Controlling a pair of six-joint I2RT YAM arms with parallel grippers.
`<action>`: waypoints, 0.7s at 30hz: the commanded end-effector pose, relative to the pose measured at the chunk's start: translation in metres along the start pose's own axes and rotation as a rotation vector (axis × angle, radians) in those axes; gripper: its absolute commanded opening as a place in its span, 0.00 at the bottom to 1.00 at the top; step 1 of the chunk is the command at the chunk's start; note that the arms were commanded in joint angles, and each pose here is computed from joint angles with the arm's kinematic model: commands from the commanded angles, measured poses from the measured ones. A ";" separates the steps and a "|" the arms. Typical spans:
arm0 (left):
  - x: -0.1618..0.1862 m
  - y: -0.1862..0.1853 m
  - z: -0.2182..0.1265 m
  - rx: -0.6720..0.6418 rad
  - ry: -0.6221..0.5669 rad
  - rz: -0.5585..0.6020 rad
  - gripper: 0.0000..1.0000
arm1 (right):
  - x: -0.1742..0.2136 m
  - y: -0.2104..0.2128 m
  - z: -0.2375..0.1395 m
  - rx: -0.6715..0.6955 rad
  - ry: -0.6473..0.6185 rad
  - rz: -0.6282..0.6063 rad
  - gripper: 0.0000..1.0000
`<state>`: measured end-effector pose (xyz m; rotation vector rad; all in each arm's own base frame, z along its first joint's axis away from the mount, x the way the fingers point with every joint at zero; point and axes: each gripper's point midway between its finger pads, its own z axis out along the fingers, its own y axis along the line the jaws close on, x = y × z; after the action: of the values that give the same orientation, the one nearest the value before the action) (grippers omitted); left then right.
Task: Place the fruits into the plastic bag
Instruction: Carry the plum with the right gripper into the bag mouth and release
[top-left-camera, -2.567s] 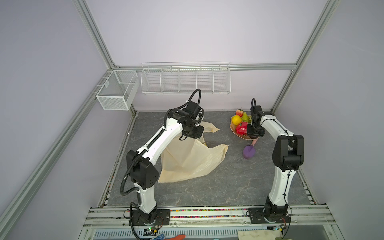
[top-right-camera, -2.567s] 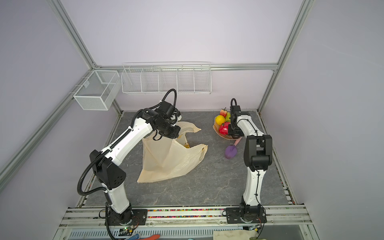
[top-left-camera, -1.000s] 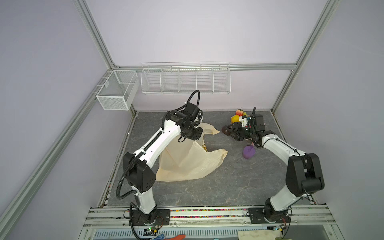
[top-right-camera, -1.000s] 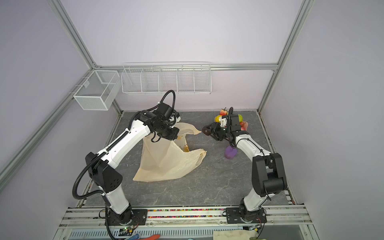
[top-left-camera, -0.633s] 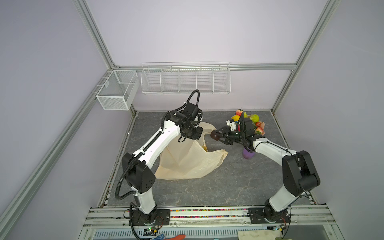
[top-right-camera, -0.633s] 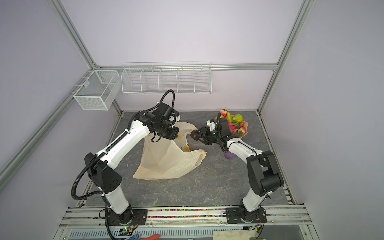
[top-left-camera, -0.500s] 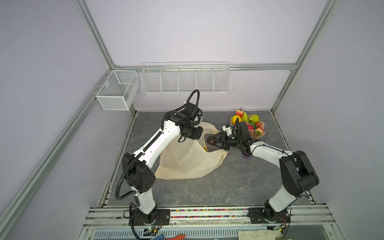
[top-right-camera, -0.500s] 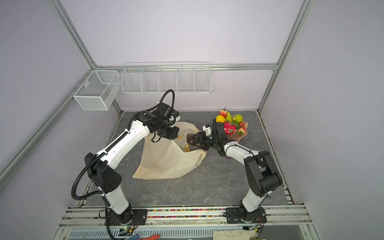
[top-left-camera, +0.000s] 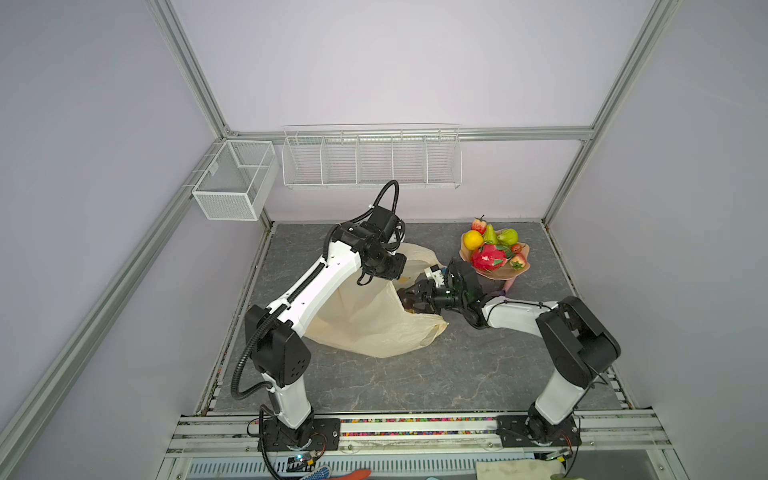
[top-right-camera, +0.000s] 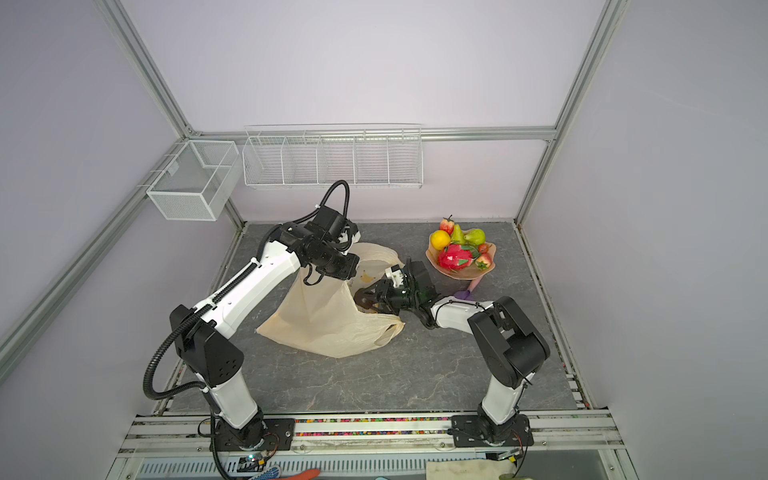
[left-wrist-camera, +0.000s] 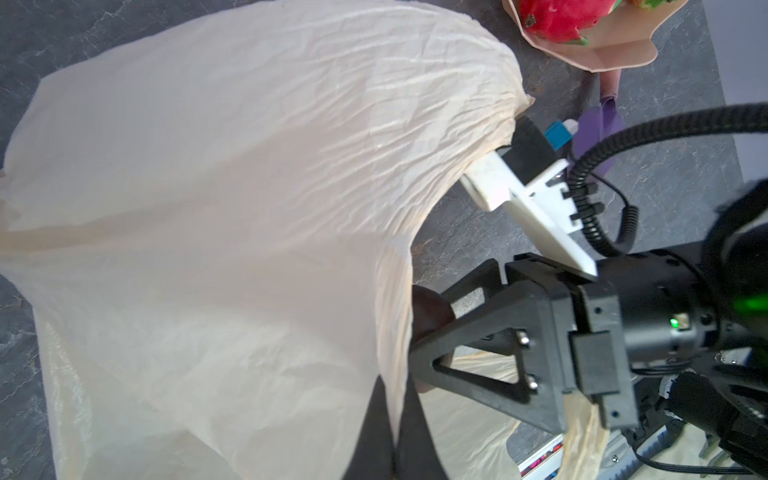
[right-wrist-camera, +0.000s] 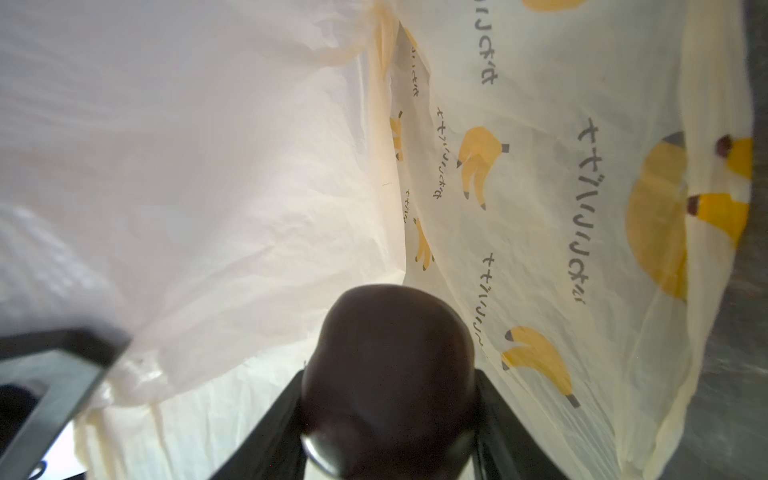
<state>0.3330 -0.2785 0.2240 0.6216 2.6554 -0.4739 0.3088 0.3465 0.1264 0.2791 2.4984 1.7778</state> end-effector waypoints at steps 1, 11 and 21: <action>0.000 -0.004 -0.011 0.026 -0.021 -0.008 0.00 | -0.004 0.014 0.020 -0.063 -0.001 0.012 0.29; -0.003 -0.015 -0.008 0.087 -0.030 -0.021 0.00 | -0.003 0.036 0.091 -0.200 0.084 0.088 0.29; -0.010 -0.023 -0.008 0.126 -0.036 -0.027 0.00 | -0.009 0.006 0.134 -0.088 0.113 0.184 0.44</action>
<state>0.3278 -0.2944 0.2333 0.6127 2.6314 -0.6221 0.3367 0.4669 0.0976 0.3130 2.4746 2.0320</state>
